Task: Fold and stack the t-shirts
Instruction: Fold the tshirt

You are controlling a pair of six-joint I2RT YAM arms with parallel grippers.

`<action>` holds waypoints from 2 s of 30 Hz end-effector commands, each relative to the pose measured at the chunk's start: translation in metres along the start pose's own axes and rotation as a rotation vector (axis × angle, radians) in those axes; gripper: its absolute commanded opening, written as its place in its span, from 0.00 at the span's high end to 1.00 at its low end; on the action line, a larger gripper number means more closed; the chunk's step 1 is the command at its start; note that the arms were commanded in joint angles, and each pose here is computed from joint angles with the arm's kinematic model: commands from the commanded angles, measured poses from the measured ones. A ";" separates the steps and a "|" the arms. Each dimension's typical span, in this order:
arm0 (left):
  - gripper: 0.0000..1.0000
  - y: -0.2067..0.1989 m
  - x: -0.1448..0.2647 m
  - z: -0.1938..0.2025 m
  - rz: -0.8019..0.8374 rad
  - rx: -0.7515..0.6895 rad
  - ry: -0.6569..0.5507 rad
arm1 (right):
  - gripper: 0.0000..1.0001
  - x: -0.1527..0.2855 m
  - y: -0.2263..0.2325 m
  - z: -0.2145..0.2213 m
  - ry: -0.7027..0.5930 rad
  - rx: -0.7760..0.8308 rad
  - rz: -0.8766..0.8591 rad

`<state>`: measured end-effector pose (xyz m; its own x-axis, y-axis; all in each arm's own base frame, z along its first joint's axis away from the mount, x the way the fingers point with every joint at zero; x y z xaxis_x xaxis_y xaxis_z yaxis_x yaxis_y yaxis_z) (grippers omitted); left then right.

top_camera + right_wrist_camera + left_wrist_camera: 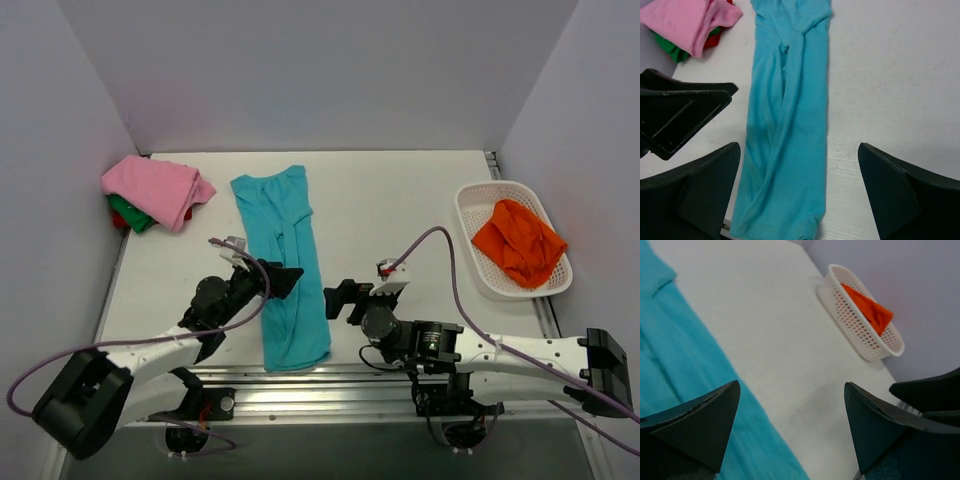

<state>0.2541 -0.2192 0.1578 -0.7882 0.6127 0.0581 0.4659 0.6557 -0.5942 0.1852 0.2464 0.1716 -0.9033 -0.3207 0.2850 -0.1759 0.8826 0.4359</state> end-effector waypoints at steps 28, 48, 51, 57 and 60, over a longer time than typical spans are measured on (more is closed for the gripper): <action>0.06 0.031 0.088 0.064 -0.885 -0.121 0.392 | 0.00 -0.042 -0.101 0.123 0.464 0.038 0.342; 0.01 0.024 0.152 0.150 -0.835 0.119 0.711 | 0.09 -0.060 -0.076 0.150 0.550 -0.060 0.214; 0.00 0.035 0.172 0.157 -0.869 0.113 0.734 | 0.12 -0.055 -0.076 0.158 0.557 -0.057 0.219; 0.08 0.033 0.172 0.164 -0.826 0.146 0.730 | 0.14 -0.041 -0.070 0.173 0.572 -0.016 0.235; 0.10 0.037 0.170 0.168 -0.836 0.138 0.725 | 0.15 -0.031 -0.068 0.180 0.584 -0.013 0.232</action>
<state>0.0720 -0.1608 0.0150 -0.4028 0.1397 0.9045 -0.1485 0.9652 -0.2152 0.1980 0.2966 0.0325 -0.6876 -0.3800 0.6186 -0.0529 0.8760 0.4793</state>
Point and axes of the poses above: each gripper's point midway between its finger pads, its own x axis back along the fingers, its own y axis along the line the jaws close on, z = x × y, the point moved 1 cm from there along x, back along the fingers, and after that the axes turned 1 degree about -x, right-handed, at the moved point
